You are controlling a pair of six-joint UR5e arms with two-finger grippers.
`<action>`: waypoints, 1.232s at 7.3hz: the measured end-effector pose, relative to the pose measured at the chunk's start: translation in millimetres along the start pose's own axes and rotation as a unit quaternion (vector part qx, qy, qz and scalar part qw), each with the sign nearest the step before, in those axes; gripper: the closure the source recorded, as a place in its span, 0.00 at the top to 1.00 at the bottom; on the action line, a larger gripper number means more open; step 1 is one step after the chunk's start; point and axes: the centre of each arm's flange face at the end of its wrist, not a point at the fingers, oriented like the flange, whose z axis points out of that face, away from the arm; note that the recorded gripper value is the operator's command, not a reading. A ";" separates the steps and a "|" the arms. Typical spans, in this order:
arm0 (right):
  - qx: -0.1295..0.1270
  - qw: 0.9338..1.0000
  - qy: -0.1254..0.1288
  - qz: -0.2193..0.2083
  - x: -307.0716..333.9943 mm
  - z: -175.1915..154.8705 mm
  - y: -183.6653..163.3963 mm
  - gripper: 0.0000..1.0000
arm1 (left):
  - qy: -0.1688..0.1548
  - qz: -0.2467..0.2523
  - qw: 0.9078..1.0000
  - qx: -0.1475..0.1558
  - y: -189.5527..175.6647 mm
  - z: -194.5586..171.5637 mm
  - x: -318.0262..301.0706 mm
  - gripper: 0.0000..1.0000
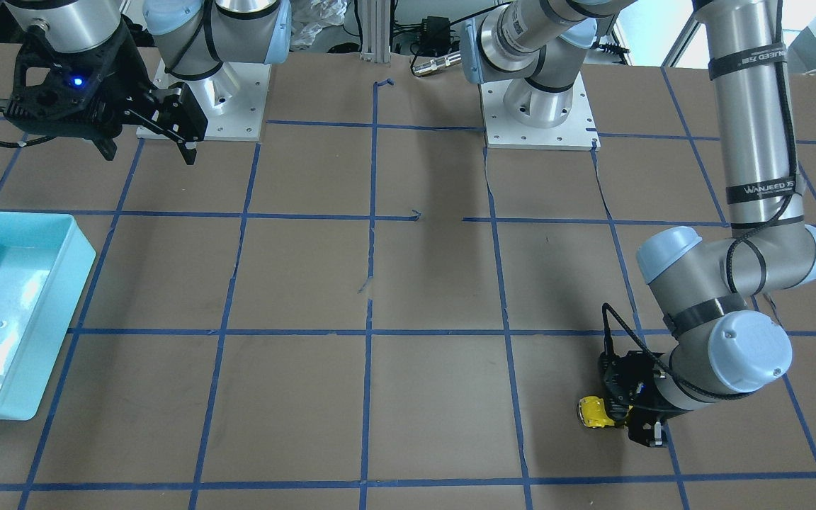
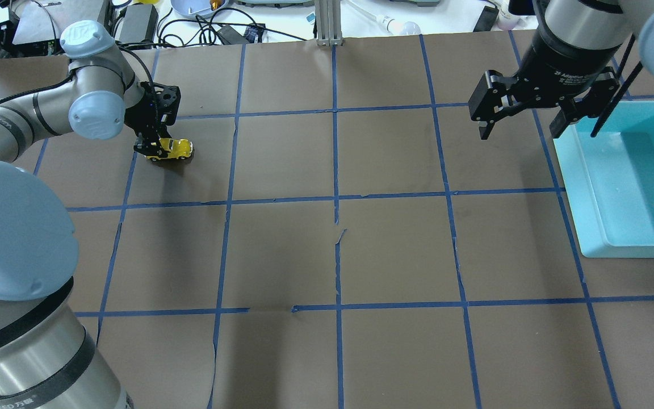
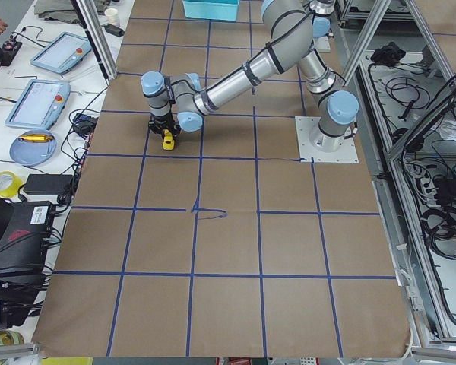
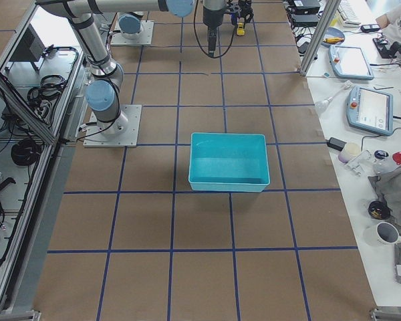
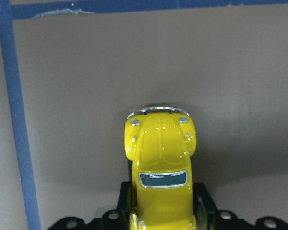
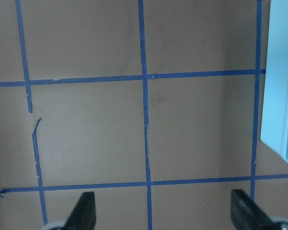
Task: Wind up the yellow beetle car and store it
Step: 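Drag the car backward along the table, away from the blue bin, then open the left gripper and raise it, letting the car roll off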
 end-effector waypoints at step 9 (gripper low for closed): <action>-0.001 1.000 -0.002 -0.001 -0.3 1.1 -0.1 1.00 | 0.002 0.009 1.000 0.001 45.5 3.1 4.3 0.16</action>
